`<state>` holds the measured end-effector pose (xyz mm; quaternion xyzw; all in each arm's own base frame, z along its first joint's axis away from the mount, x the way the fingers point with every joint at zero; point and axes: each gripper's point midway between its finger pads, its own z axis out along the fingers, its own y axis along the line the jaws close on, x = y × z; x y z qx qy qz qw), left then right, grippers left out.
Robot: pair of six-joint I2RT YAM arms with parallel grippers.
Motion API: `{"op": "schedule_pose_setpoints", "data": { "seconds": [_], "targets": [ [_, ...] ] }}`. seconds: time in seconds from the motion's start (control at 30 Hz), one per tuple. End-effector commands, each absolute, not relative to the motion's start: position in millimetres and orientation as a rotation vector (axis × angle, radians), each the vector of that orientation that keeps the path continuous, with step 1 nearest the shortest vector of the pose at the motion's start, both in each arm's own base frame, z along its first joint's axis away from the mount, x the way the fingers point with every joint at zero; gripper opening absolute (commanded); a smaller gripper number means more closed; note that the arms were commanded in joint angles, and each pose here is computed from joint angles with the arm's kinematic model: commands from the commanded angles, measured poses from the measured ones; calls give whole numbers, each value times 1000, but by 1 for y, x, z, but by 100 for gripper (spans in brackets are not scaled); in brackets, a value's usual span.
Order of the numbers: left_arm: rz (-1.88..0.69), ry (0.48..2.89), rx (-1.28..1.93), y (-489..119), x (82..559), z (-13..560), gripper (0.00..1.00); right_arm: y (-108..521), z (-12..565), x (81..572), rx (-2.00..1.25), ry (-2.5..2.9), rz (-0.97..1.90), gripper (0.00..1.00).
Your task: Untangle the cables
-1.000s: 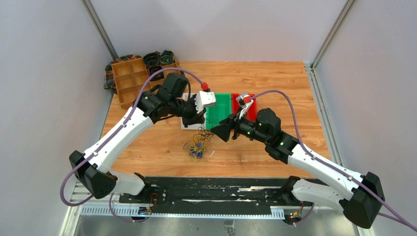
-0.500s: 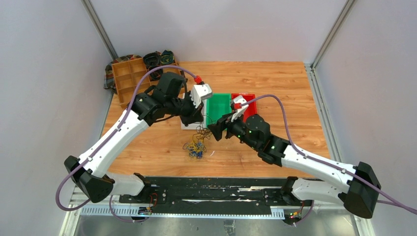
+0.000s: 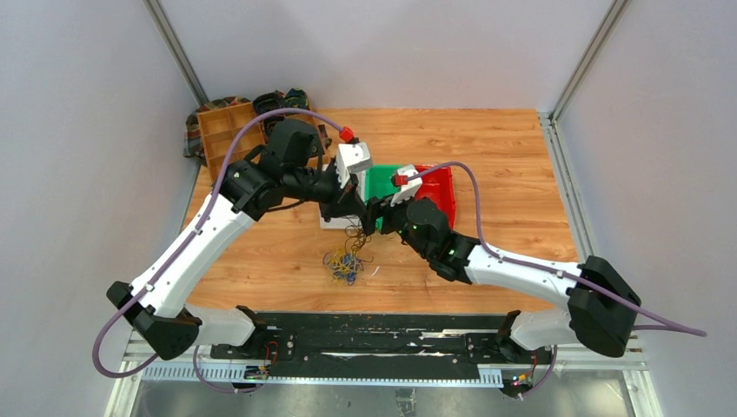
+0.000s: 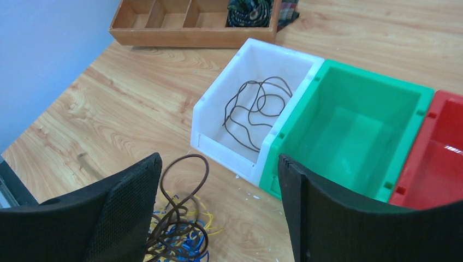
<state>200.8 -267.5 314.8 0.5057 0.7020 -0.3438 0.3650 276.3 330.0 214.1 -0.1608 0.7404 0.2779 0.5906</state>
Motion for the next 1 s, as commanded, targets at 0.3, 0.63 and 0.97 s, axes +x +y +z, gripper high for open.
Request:
{"op": "schedule_pose_setpoints", "data": {
  "seconds": [0.3, 0.63, 0.97],
  "targets": [
    [-853, 1521, 1333, -271, 195, 403, 0, 319, 158, 263, -168, 1791, 806, 76],
    [-624, 1376, 1262, -256, 217, 461, 0, 293, 113, 249, -137, 1884, 752, 63],
    [-553, 1280, 1228, -243, 211, 496, 1, 285, 79, 240, -146, 1980, 713, 59]
  ]
}}
